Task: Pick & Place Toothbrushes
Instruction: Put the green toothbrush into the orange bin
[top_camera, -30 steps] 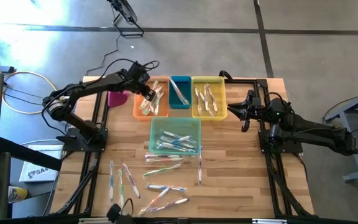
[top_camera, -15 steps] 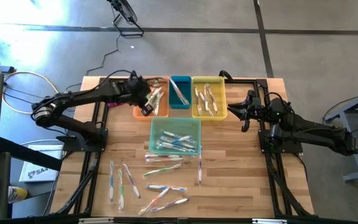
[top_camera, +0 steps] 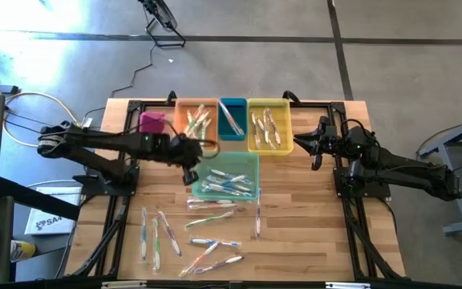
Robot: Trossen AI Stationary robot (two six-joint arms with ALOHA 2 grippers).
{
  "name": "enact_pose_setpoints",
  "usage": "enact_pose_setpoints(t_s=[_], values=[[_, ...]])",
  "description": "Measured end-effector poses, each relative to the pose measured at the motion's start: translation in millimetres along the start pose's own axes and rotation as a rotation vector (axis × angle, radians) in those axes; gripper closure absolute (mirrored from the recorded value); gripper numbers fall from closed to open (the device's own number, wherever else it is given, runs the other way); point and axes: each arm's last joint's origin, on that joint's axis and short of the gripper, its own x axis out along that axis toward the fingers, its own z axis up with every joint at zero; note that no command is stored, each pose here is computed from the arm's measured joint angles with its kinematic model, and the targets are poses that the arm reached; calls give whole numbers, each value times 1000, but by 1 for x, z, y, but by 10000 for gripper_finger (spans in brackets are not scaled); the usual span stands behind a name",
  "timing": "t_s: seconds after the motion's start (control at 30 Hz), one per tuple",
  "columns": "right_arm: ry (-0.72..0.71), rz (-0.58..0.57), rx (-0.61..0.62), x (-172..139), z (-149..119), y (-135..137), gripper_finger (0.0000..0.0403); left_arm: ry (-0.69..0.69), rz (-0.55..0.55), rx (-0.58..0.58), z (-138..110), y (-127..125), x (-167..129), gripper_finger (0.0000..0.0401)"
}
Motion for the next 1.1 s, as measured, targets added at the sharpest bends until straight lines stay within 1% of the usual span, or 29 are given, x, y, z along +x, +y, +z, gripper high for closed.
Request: enact_pose_setpoints(t_s=[0.1,0.27,0.43,0.57,0.73,1.0,1.1], values=[[0,0,0,0,0,0,348,-14,-51,1,-3,-17,-4,401],[-1,0,0,0,0,0,348,-53,-135,-33,-7,-42,-10,401],[0,0,0,0,0,0,348,-111,-215,-9,-8,-62,-18,401],[0,0,0,0,0,0,348,-116,-212,-47,-14,-71,-22,401],[-1,0,0,0,0,0,348,-88,-206,-77,-19,-82,-17,401],[0,0,4,0,0,0,348,-32,-203,-20,-29,-98,-6,401],[0,0,4,0,0,0,348,0,-193,5,-28,-106,-4,401]])
